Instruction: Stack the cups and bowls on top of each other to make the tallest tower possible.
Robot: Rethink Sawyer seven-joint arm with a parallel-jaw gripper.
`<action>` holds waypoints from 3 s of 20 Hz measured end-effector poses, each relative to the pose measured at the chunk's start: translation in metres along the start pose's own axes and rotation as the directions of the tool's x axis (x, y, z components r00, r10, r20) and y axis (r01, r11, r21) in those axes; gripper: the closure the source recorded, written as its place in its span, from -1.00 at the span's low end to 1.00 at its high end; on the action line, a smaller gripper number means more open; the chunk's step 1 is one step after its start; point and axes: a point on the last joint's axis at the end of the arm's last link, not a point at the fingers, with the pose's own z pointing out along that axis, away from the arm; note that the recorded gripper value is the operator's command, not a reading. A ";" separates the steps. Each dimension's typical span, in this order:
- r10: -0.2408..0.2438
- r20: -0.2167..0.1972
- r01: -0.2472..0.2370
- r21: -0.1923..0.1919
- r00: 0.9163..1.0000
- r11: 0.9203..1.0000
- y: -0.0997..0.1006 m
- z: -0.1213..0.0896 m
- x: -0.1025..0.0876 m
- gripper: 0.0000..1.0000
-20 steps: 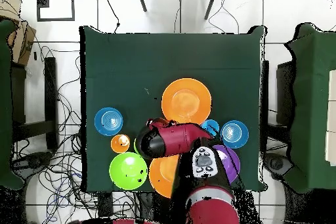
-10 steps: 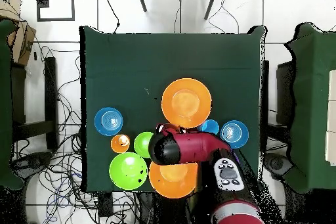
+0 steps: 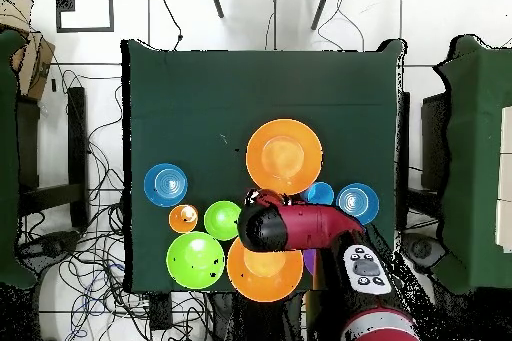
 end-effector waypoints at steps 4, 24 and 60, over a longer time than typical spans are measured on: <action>-0.006 -0.007 0.006 -0.010 1.000 1.000 0.006 0.000 0.004 -1.00; 0.032 -0.038 -0.034 -0.056 0.999 0.998 -0.003 -0.033 0.032 -1.00; 0.036 -0.097 -0.043 -0.074 0.995 0.996 -0.042 -0.015 0.060 -1.00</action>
